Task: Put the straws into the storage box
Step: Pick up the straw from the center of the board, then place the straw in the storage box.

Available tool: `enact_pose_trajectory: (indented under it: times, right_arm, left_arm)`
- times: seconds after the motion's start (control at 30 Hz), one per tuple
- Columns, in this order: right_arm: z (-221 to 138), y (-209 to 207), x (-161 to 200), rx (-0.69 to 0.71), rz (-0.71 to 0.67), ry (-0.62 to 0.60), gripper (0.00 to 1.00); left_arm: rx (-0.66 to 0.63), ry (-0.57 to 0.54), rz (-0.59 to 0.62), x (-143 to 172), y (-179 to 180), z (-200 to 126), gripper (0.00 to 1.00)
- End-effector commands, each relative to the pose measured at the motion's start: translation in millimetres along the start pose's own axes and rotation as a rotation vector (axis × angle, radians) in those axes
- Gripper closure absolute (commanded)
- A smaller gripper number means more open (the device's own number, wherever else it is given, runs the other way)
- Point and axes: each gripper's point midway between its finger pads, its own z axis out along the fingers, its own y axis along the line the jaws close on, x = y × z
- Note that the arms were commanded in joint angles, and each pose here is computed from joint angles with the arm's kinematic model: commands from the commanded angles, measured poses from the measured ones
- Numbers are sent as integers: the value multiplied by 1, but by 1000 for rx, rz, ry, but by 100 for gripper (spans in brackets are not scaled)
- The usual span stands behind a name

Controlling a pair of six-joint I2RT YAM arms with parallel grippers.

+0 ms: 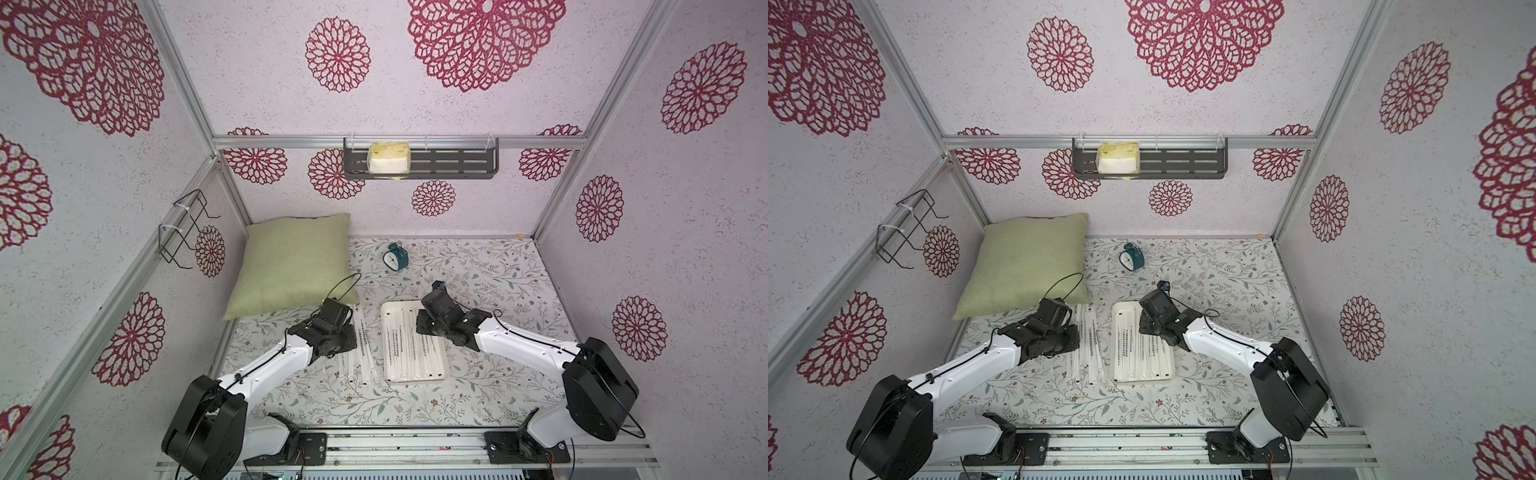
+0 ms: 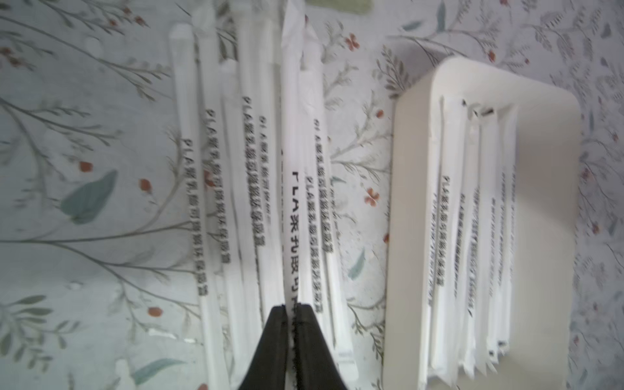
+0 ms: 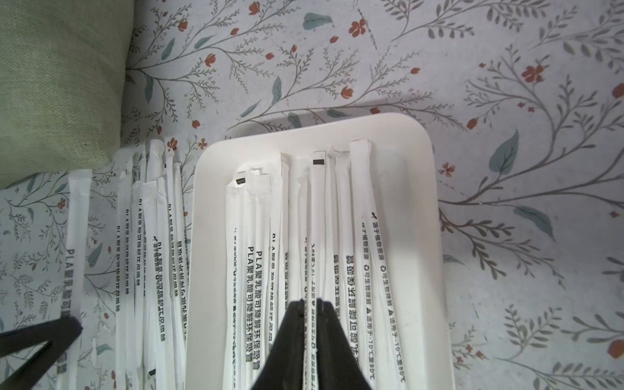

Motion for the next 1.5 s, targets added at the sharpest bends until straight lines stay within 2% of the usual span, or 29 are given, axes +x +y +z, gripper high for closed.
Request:
enact_pose_trajectory:
  times: [0.0,0.1,0.23,0.37,0.53,0.83,1.47]
  right_arm:
    - [-13,19,-10,-81,17,-17,86]
    - [-22,41,-5,-167,51,9,86]
    - [-42,79,-2,-293,79,37,85]
    - [-53,98,-2,-318,74,50,80]
    - [-51,105,-8,-285,57,32,72]
    - [-37,102,-2,-238,35,46,72]
    - [-23,102,9,-247,58,75,82]
  left_arm:
    - [177,36,10,26,-44,-7,89]
    - [238,-19,-12,27,-59,-11,90]
    - [351,-160,10,12,-82,-23,91]
    - [391,-298,85,-1,-100,-35,91]
    - [388,-291,124,-2,-114,-29,91]
    - [413,-299,128,-2,-124,-27,91]
    - [423,-303,122,-5,-130,-23,91]
